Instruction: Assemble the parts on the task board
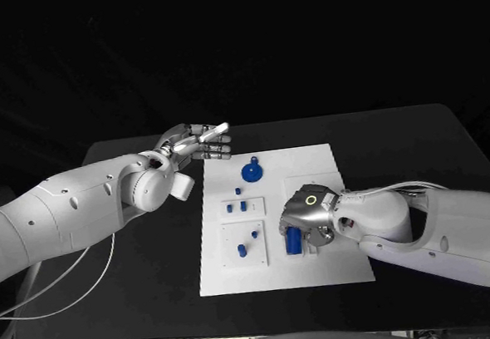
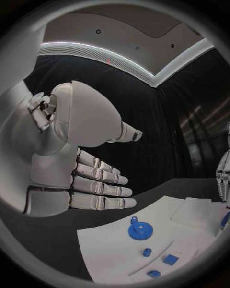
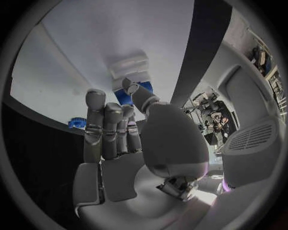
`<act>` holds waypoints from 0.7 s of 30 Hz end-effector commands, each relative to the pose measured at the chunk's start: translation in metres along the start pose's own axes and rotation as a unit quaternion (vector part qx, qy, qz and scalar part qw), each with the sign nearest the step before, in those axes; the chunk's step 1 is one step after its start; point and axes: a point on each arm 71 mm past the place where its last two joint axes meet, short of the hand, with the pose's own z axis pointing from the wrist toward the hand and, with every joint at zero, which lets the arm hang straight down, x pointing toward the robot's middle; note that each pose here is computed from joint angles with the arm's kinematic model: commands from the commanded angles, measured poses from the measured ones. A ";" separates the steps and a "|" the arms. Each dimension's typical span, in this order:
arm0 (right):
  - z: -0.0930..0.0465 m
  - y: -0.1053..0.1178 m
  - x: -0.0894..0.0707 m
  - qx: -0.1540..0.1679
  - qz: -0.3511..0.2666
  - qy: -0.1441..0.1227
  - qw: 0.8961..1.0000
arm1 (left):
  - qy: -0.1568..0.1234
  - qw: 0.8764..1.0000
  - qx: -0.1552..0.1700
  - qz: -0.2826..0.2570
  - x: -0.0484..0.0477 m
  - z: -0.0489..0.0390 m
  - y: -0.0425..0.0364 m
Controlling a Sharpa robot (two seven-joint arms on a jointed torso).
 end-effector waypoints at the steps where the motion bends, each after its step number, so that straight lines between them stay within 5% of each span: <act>1: 0.000 0.000 0.000 -0.004 -0.009 -0.013 1.000 | 0.014 1.000 -0.001 0.001 0.0025 -0.0001 -0.0004; 21: 0.001 -0.001 0.003 -0.015 0.004 -0.047 0.999 | 0.011 1.000 -0.007 0.009 -0.0024 -0.0030 -0.0005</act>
